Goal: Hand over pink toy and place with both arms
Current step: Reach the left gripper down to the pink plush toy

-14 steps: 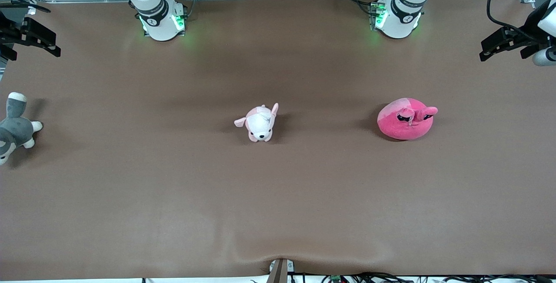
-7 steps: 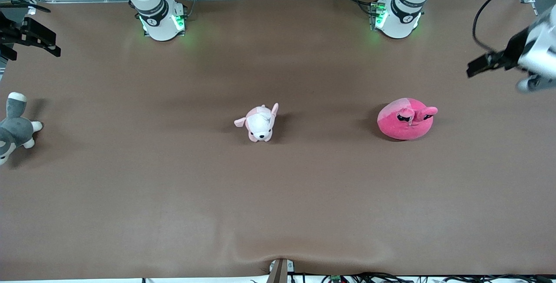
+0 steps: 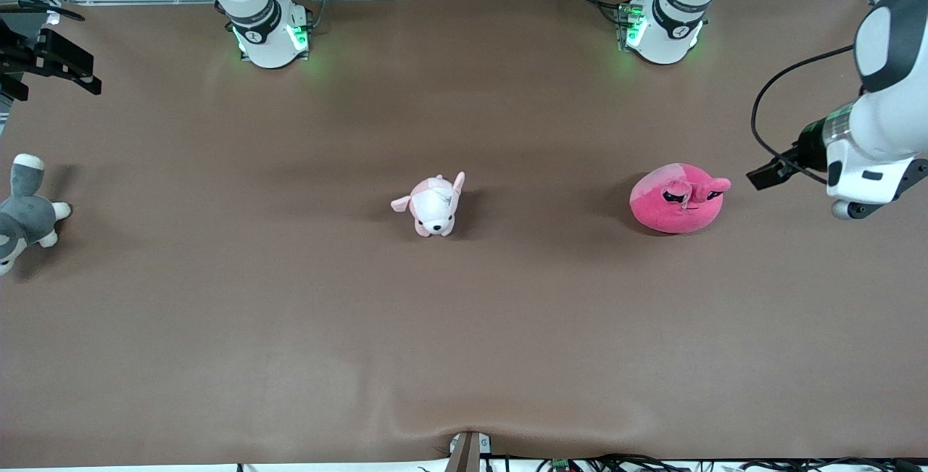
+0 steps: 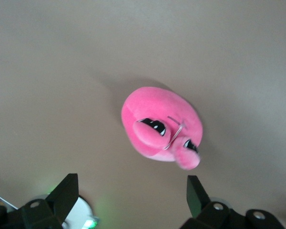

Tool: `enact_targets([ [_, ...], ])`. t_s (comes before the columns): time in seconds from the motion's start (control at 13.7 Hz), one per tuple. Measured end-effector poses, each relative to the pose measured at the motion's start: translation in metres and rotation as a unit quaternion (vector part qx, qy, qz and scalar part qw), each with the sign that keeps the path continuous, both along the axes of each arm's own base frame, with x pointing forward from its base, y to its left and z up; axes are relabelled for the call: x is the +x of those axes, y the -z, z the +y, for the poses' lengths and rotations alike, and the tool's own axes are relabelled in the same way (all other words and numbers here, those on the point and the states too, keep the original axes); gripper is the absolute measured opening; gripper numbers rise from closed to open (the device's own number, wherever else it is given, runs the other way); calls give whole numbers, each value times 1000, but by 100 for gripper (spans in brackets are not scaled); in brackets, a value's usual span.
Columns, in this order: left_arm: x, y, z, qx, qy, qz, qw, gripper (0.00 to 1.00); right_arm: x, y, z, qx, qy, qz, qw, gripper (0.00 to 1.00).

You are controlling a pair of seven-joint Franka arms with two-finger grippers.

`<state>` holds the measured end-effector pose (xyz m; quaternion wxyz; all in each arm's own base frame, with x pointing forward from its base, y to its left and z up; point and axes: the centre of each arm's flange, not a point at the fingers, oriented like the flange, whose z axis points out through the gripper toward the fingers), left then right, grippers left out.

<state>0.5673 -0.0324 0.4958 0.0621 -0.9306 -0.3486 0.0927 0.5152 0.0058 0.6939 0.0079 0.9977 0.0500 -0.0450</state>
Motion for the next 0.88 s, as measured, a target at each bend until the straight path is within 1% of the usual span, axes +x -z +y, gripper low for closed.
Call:
enact_targets([
  [0.07,1,5,-4,6,-53,-6,999,100,0,0,0,0,0,0,1000,100],
  [0.22,2,14,-18,22,-143,-14,989,100,0,0,0,0,0,0,1000,100],
  [0.44,8,40,-32,47,-235,-9,971,100,0,0,0,0,0,0,1000,100],
  [0.51,10,51,-33,56,-261,-2,964,100,0,0,0,0,0,0,1000,100],
  [0.73,7,80,-32,90,-351,18,932,100,0,0,0,0,0,0,1000,100],
  [0.8,4,86,-30,98,-367,23,925,100,0,0,0,0,0,0,1000,100],
  [0.88,2,90,-28,102,-376,27,920,100,0,0,0,0,0,0,1000,100],
])
